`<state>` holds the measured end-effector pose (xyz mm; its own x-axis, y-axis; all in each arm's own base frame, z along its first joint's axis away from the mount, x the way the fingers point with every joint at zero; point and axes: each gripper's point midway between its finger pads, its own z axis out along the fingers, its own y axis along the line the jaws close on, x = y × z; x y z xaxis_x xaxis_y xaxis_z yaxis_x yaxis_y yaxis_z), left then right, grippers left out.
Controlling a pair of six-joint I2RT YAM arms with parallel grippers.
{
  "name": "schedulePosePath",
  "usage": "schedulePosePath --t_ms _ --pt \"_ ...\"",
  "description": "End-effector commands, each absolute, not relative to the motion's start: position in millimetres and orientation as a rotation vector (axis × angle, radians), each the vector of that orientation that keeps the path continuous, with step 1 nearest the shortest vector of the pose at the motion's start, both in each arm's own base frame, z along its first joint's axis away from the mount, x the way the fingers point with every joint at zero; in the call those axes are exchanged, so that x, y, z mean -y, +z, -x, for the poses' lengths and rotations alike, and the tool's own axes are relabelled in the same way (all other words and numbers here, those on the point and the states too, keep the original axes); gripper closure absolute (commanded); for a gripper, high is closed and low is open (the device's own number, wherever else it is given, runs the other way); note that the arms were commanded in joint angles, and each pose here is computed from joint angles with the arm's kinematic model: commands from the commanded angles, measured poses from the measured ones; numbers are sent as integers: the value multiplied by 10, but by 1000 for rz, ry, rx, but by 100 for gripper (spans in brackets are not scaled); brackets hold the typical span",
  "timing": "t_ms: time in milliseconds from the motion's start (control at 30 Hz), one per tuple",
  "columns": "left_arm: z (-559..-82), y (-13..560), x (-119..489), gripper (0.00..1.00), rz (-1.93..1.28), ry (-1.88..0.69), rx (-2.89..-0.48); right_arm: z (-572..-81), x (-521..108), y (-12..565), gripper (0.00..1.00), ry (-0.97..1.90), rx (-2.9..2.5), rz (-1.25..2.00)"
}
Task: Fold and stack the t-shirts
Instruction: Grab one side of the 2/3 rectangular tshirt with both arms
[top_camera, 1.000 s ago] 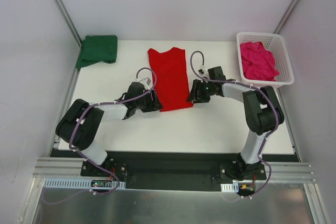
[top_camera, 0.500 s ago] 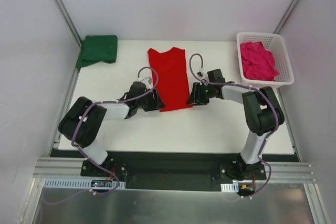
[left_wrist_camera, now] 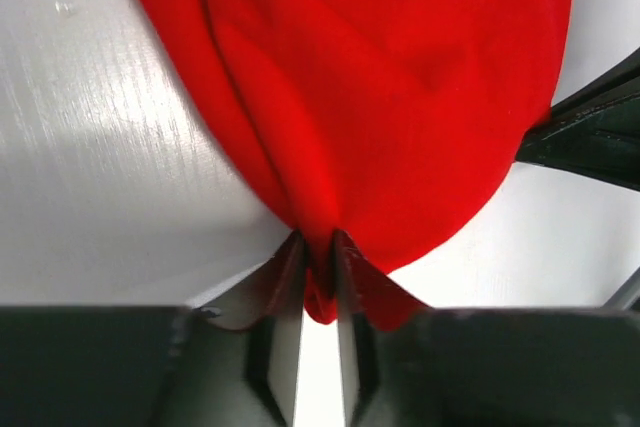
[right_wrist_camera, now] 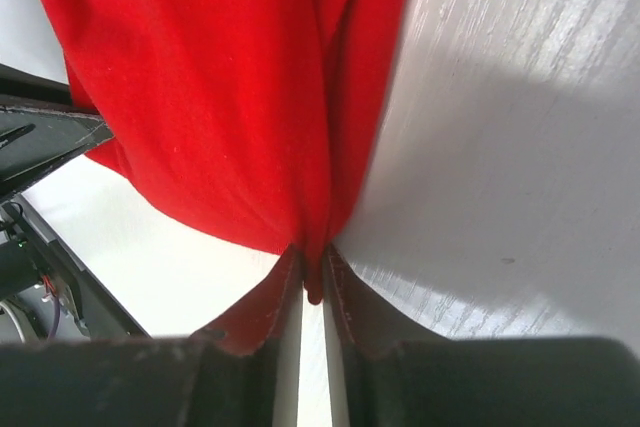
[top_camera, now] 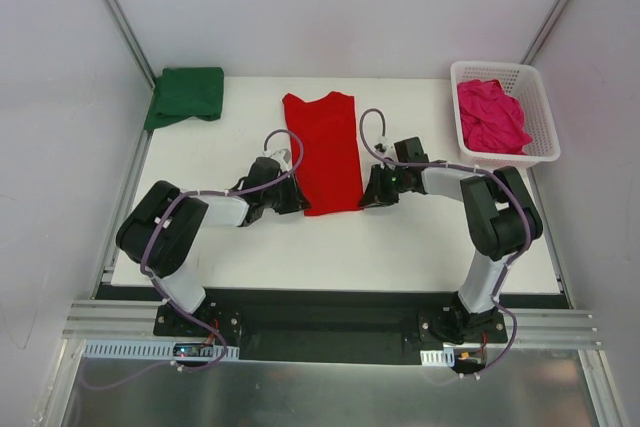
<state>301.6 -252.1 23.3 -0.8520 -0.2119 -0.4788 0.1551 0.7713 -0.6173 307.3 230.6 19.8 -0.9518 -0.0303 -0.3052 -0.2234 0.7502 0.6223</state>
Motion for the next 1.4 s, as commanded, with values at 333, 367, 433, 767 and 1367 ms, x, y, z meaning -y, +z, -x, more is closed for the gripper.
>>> schedulePosePath --t_ms 333,367,433,767,1367 --pt "-2629 95 2454 100 -1 -921 -2524 -2774 -2332 320 95 1013 -2669 259" --pt "-2571 107 2434 100 -9 -922 -2526 -2703 -2331 302 95 1011 -2679 260" --pt "-2460 93 2413 100 -23 -914 -2548 -2627 -2326 315 95 1009 -2683 258" --pt "-1815 188 2220 100 -38 -927 -2599 -1998 -2424 424 96 987 -2707 349" --pt "-1641 703 2075 99 -41 -943 -2508 -1447 -2470 776 96 806 -2633 472"
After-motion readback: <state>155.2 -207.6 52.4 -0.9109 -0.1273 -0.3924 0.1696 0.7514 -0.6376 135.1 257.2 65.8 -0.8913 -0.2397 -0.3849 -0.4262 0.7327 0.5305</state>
